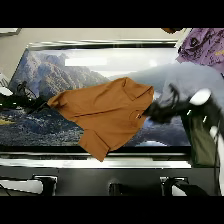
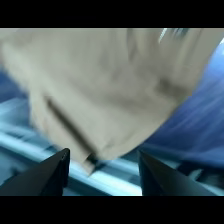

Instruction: Fold the clothes and pants, and hang the long-sleeved shirts on hangers.

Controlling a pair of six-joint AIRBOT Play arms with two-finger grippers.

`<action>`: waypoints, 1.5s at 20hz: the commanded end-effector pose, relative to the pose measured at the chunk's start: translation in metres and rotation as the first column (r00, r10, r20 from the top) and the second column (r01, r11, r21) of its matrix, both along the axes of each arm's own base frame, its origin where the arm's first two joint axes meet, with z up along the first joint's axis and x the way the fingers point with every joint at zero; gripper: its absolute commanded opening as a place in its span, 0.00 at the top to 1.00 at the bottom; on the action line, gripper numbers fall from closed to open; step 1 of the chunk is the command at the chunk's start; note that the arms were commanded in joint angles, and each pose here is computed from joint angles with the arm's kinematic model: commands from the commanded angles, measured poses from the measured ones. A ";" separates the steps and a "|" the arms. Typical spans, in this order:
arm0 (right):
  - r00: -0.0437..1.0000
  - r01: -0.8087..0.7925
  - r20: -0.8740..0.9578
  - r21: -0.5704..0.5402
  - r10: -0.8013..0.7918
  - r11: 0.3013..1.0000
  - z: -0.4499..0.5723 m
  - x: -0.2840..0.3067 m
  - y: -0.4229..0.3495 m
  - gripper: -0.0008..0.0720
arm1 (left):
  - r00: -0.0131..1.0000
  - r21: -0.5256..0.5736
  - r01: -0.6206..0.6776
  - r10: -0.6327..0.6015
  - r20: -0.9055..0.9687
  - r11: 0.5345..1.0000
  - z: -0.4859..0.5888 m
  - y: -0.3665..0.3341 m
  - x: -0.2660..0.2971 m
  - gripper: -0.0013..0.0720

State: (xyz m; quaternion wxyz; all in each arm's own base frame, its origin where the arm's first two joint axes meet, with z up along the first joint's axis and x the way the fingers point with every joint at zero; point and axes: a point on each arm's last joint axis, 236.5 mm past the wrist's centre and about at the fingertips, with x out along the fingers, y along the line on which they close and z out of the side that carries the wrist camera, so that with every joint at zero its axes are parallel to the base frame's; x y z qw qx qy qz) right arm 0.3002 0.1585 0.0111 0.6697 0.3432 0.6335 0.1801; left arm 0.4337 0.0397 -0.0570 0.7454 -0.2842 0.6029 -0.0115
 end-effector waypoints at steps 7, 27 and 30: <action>0.985 0.152 -0.087 0.070 -0.146 0.986 -0.086 -0.112 0.103 0.33 | 1.000 -0.010 0.011 -0.011 -0.017 1.000 0.001 -0.002 -0.005 0.96; 0.964 0.233 -0.128 -0.011 -0.232 0.973 -0.124 -0.100 0.116 0.74 | 1.000 0.000 0.028 -0.028 -0.002 1.000 0.001 -0.001 -0.003 0.96; 0.967 0.230 -0.110 -0.001 -0.228 0.973 -0.119 -0.094 0.119 0.95 | 1.000 -0.001 0.027 -0.027 -0.003 1.000 0.001 -0.002 -0.003 0.96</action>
